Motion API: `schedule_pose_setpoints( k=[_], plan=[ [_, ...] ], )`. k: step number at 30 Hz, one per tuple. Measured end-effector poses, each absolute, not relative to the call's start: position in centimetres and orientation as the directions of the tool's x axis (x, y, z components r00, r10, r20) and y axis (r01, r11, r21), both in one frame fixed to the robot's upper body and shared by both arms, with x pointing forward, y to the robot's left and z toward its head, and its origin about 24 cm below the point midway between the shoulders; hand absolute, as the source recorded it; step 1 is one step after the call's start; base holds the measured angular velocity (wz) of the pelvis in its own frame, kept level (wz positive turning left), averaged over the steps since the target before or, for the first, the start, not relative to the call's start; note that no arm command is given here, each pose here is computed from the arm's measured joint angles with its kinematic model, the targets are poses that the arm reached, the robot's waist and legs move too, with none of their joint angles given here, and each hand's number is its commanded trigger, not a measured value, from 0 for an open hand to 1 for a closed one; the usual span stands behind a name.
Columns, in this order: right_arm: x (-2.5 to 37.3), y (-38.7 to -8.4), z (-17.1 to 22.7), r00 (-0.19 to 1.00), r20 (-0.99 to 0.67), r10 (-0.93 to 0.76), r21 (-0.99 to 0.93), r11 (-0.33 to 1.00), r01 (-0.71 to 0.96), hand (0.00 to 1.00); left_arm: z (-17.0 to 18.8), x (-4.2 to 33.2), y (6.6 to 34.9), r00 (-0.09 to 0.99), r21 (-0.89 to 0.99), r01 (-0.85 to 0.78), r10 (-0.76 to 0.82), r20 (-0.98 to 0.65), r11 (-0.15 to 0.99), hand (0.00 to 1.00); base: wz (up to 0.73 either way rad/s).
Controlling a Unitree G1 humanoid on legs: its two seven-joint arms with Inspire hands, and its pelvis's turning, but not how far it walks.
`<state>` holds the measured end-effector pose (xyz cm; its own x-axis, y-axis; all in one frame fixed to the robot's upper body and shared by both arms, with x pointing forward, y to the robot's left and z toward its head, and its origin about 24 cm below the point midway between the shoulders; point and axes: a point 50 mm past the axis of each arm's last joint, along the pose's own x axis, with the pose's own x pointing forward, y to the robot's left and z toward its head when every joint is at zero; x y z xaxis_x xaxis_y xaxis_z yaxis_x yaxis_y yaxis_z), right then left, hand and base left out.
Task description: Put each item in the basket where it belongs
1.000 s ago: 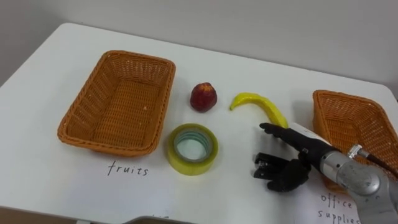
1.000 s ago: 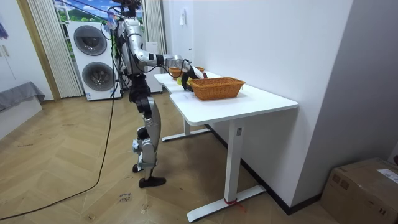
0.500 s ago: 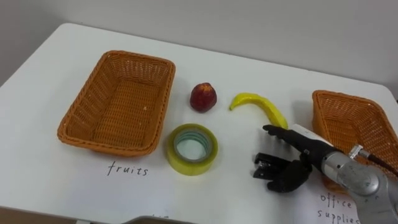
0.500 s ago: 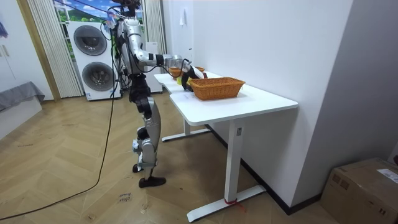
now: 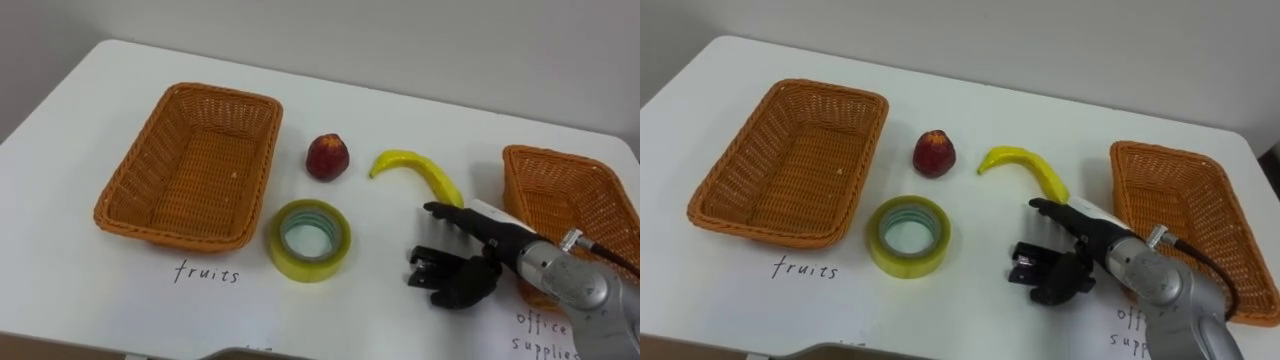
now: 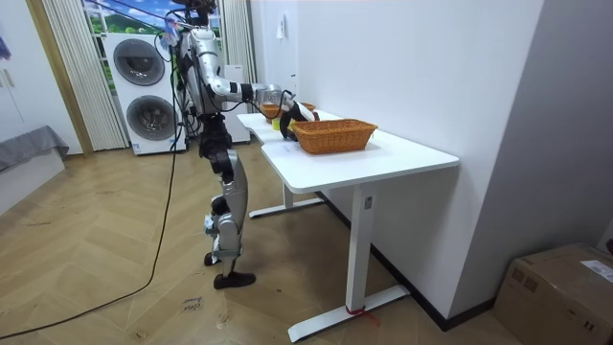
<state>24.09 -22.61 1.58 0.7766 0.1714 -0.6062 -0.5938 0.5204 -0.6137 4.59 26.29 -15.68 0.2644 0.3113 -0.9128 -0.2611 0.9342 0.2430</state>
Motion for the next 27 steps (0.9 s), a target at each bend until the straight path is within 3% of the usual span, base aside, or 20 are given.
schedule_pose_setpoints(
  k=[14,27],
  plan=[
    [24.6,-22.2,1.7,0.757,-0.636,0.148,-0.628,0.47,-0.62,0.0,-15.6,5.3,25.9,0.293,0.23,-0.22,0.289,-0.912,0.948,0.0,0.0],
    [24.9,-21.6,1.3,0.712,-0.692,0.119,-0.607,0.438,-0.663,0.0,-15.4,5.3,26.3,0.262,0.307,-0.232,0.363,-0.894,0.923,0.0,0.0]
  ],
)
